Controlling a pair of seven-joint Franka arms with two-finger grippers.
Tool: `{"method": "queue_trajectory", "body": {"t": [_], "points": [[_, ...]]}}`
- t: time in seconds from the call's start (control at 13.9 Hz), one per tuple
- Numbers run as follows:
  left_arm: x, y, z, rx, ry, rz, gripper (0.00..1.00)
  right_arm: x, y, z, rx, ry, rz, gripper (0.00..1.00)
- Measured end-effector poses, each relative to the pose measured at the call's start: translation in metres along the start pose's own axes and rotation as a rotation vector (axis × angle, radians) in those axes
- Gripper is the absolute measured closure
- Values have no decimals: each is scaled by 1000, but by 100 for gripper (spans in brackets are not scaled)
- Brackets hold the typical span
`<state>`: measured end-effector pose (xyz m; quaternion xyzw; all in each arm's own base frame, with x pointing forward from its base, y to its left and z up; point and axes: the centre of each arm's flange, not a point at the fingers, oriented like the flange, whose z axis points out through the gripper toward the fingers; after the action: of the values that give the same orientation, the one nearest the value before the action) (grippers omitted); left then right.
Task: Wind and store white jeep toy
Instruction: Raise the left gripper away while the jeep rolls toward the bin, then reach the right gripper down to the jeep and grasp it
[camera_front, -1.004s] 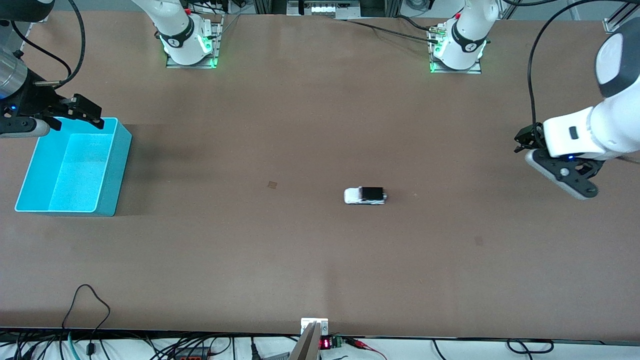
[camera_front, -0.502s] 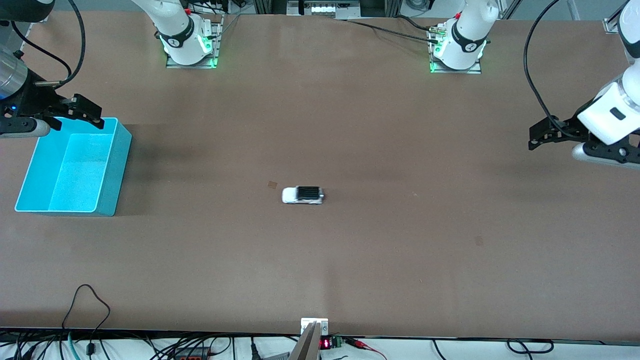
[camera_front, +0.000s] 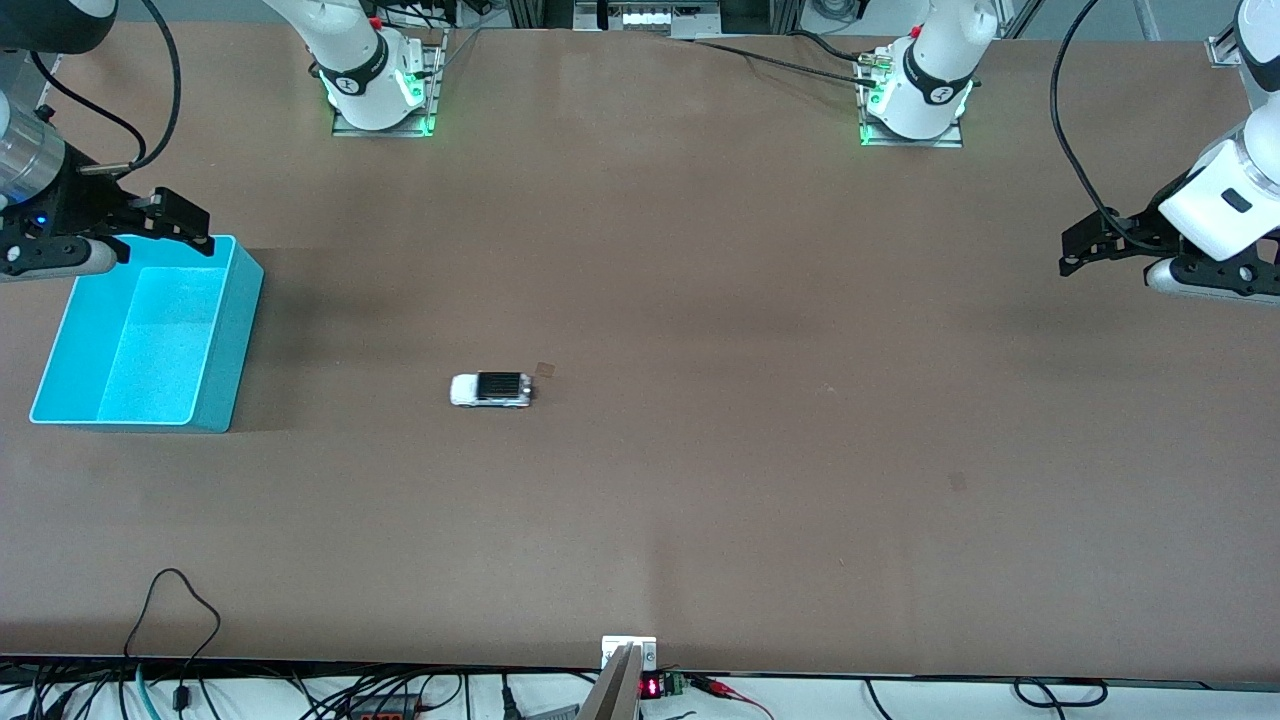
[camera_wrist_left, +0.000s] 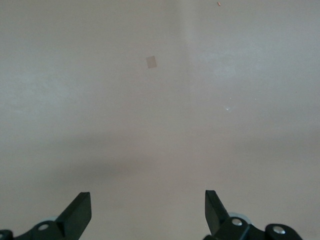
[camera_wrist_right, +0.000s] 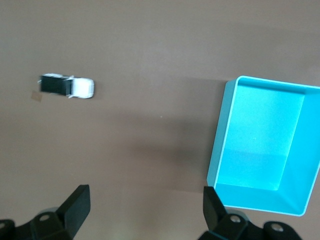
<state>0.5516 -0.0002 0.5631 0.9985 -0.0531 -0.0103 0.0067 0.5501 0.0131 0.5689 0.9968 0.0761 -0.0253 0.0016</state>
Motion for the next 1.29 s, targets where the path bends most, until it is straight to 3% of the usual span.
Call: {"method": "queue_trajectory", "body": {"t": [0.22,0.65,0.93,1.29], "points": [[-2,3,0,1,-22,6,0,2,0,24,4,-18,-144,0],[-7,6,-9,29,-53,18,0,23,1,115,10,-9,-582,0],[-7,6,-10,33,-53,19,0,41,-5,179,91,-28,-795,0],[-7,8,-10,33,-52,23,0,65,-38,247,53,44,-1057,0]]}}
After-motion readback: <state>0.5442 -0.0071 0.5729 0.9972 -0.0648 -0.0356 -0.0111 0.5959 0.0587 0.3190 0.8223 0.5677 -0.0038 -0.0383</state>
